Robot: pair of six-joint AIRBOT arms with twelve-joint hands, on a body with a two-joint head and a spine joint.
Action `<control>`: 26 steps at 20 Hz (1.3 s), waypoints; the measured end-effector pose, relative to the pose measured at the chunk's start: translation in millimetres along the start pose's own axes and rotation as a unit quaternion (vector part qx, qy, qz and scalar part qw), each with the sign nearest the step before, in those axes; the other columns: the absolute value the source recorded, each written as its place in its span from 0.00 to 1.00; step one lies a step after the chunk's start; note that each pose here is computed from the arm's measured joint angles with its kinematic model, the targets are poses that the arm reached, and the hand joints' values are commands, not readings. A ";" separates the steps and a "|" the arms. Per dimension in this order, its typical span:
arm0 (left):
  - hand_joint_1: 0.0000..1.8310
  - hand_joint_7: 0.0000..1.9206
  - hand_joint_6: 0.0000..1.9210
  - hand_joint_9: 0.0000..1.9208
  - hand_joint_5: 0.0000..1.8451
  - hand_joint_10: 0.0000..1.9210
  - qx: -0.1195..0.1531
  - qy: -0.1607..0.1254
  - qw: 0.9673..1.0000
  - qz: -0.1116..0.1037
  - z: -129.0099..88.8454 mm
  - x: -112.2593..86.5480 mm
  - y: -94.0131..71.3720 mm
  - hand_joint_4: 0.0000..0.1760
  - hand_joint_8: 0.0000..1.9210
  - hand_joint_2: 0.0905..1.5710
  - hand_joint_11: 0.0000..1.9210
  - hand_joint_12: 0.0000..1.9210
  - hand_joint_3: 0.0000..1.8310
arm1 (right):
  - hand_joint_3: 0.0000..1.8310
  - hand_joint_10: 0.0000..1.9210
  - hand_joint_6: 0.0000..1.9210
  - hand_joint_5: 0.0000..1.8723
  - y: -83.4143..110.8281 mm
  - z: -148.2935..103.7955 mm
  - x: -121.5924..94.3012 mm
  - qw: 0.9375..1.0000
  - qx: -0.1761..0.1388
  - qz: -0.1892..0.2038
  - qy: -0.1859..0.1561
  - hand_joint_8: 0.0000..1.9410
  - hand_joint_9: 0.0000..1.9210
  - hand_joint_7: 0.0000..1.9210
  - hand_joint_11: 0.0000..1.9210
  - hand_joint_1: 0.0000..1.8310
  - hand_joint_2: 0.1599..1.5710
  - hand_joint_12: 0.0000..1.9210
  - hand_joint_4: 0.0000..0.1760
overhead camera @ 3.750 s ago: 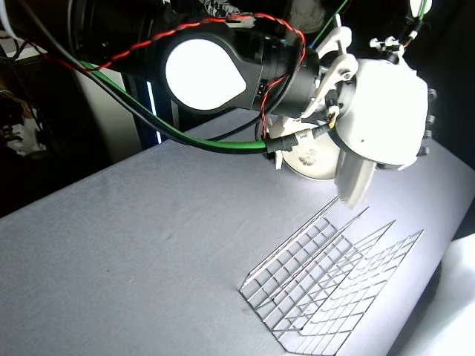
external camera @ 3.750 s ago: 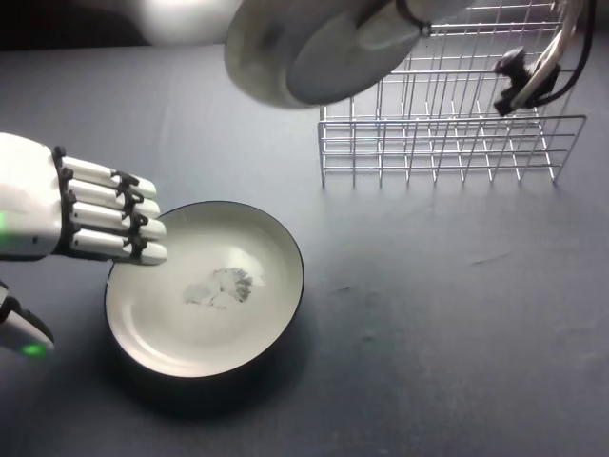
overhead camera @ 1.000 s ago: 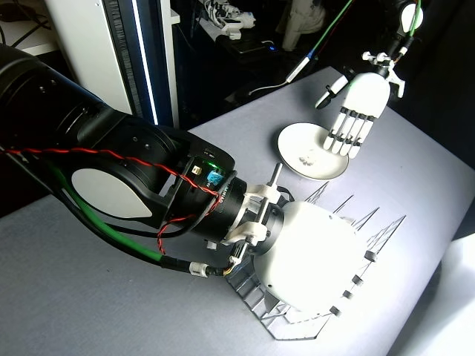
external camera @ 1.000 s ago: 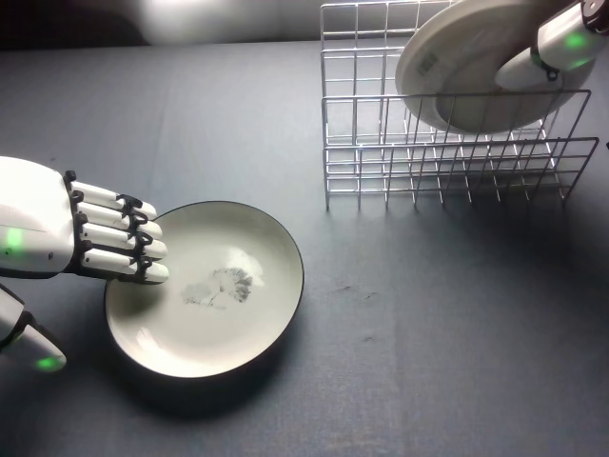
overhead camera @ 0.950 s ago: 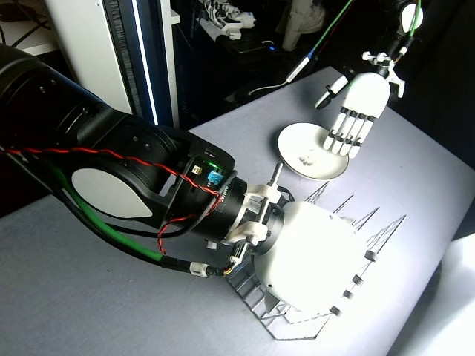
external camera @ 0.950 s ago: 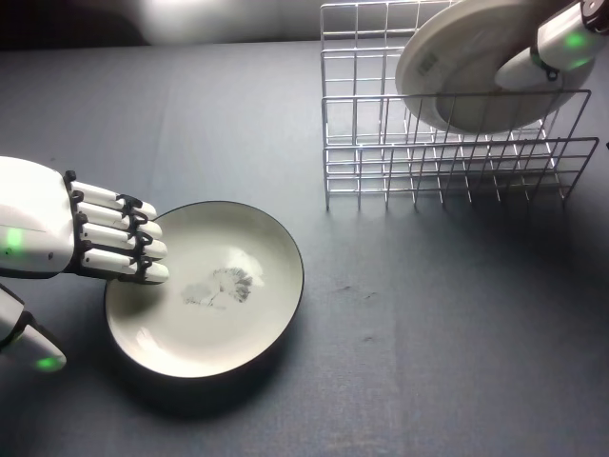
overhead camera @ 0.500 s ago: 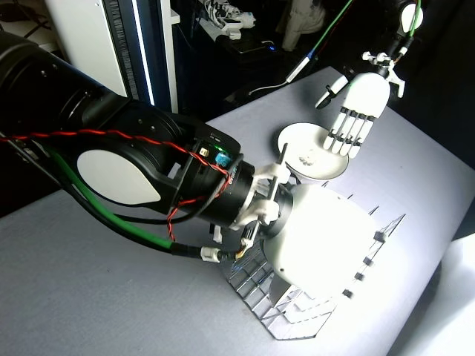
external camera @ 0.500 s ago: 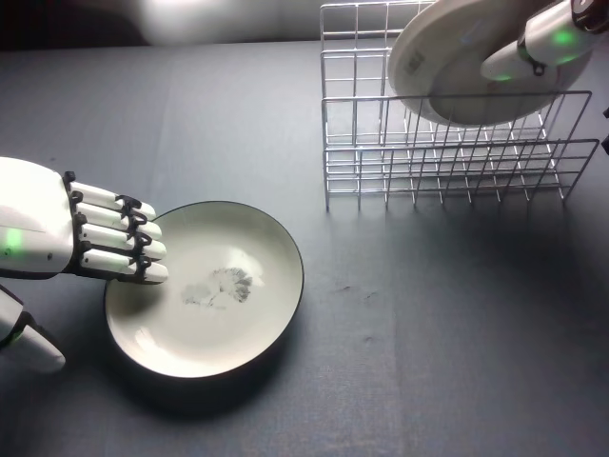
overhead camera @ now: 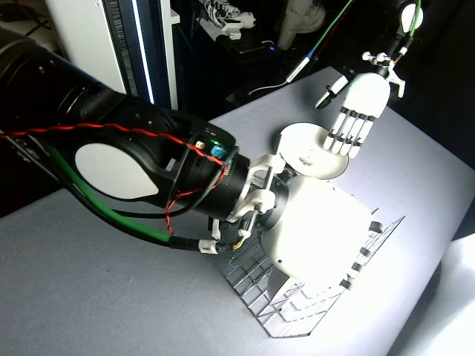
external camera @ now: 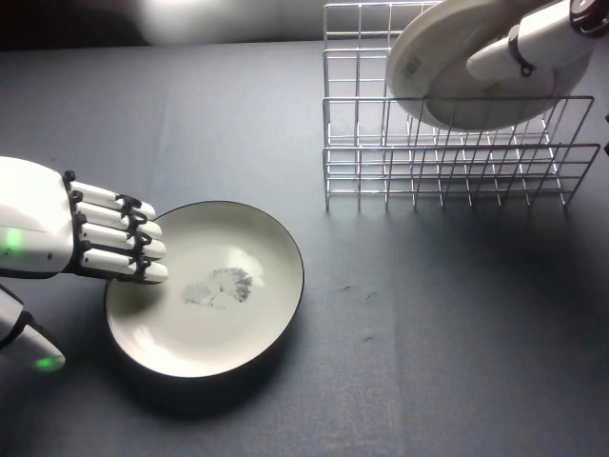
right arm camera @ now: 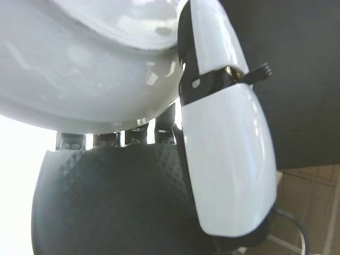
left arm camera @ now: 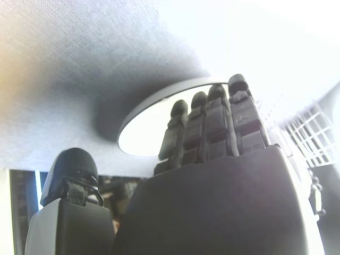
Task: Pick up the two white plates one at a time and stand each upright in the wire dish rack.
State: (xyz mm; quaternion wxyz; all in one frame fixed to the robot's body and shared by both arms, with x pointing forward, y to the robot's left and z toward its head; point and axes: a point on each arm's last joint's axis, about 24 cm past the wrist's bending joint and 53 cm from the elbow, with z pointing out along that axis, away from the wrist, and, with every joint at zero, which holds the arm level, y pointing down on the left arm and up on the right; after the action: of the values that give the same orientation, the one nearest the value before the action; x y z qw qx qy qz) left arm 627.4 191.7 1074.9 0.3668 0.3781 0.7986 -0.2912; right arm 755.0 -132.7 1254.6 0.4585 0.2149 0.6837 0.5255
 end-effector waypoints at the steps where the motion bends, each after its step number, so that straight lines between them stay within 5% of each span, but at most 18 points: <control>1: 0.00 0.02 0.01 0.01 0.03 0.00 0.000 0.000 1.000 0.000 0.0 0.0 0.0 0.00 0.01 0.71 0.01 0.01 0.00 | 0.00 0.00 0.02 0.43 -2.1 -0.3 -1.2 1.000 0.001 0.000 -0.001 0.00 0.49 0.47 0.35 0.70 0.67 0.39 0.00; 7: 0.00 0.00 0.00 0.00 0.01 0.00 -0.001 0.000 1.000 0.000 -0.4 0.1 0.7 0.00 0.00 0.72 0.00 0.00 0.00 | 0.00 0.00 0.00 0.33 -2.3 -1.4 1.7 0.997 -0.011 -0.081 0.007 0.00 0.36 0.35 0.18 0.66 0.66 0.49 0.00; 12: 0.00 0.00 0.00 0.00 0.02 0.00 -0.001 0.000 1.000 0.000 -0.6 0.0 1.1 0.00 0.00 0.72 0.00 0.00 0.00 | 0.00 0.00 0.00 0.29 1.3 -1.6 1.2 0.996 -0.017 -0.086 0.007 0.00 0.32 0.30 0.12 0.66 0.66 0.52 0.00; 18: 0.00 0.00 0.00 0.00 0.02 0.00 -0.001 0.000 1.000 0.000 -0.6 0.0 1.2 0.00 0.00 0.72 0.00 0.00 0.00 | 0.00 0.00 0.00 0.27 40.0 -0.8 -7.3 0.992 -0.066 -0.107 -0.006 0.00 0.29 0.27 0.09 0.65 0.66 0.53 0.00; 21: 0.00 0.01 0.00 0.01 0.03 0.00 -0.002 0.004 1.000 -0.003 -0.6 4.2 1.5 0.00 0.00 0.73 0.00 0.00 0.00 | 0.00 0.00 0.00 0.22 59.5 -3.5 0.5 0.981 -0.101 -0.166 0.002 0.00 0.23 0.22 0.04 0.61 0.67 0.54 0.00; 26: 0.00 0.03 0.01 0.02 0.04 0.01 -0.001 0.004 1.000 -0.009 0.6 6.2 2.4 0.00 0.01 0.72 0.02 0.01 0.00 | 0.00 0.00 0.00 0.18 96.7 -20.1 36.9 0.953 -0.176 -0.246 0.034 0.00 0.17 0.16 0.00 0.62 0.65 0.49 0.00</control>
State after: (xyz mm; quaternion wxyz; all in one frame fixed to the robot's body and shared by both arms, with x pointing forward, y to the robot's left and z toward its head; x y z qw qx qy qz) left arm 626.8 195.0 1069.1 0.3617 0.3719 0.8036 -0.2918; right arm 701.7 -80.2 1328.8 0.5804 -0.0615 0.6274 0.5155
